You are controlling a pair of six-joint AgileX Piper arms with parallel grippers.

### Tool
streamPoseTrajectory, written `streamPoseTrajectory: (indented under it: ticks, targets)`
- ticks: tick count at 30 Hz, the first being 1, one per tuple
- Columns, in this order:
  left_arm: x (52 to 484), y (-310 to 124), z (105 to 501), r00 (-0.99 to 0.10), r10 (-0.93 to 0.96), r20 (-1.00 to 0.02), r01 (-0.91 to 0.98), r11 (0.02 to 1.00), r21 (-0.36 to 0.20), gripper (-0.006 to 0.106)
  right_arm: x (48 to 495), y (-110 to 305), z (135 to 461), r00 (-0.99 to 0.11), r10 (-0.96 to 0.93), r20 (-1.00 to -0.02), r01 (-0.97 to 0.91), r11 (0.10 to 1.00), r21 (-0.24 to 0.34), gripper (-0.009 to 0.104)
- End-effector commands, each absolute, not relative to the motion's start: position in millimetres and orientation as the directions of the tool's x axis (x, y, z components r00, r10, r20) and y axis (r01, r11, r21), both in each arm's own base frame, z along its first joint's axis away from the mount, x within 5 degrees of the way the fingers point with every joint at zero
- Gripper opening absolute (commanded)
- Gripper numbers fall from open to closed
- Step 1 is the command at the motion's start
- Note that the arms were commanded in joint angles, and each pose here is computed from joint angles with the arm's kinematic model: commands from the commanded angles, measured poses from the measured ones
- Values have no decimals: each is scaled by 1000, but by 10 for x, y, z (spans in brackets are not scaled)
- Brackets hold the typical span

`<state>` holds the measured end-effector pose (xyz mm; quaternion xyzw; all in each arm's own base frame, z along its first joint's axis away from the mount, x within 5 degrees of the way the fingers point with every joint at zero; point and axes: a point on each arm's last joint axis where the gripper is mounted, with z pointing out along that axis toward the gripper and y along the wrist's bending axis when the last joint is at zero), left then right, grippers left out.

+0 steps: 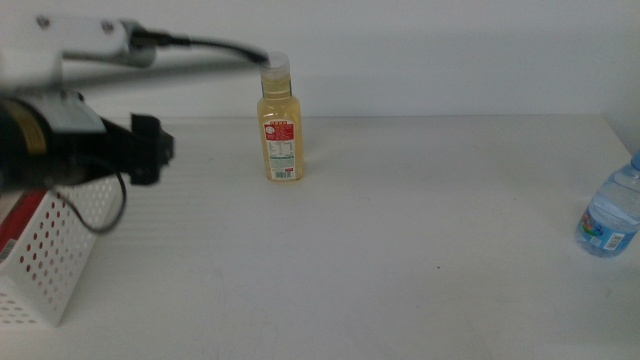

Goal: Use arms to grab the bottles and put them into the dustbin to the left of the table.

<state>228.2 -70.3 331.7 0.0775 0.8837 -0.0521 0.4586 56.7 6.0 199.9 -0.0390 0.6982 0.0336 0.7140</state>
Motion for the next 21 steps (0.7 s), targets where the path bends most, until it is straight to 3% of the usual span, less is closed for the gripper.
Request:
streamPoseTrajectory:
  ticks: [1, 11, 21]
  targets:
    - [2201, -781, 3420, -376, 60, -925, 270, 962, -48, 90, 535, 49, 2107, 132, -8, -991, -90, 996, -20, 70]
    - [2035, -857, 2862, -196, -29, -980, 408, 907, -108, 90, 535, 49, 2107, 132, -8, -991, -90, 996, -20, 70]
    - [1919, -891, 2388, -119, -44, -992, 491, 866, -97, 90, 535, 49, 2107, 132, -8, -991, -90, 996, -20, 70]
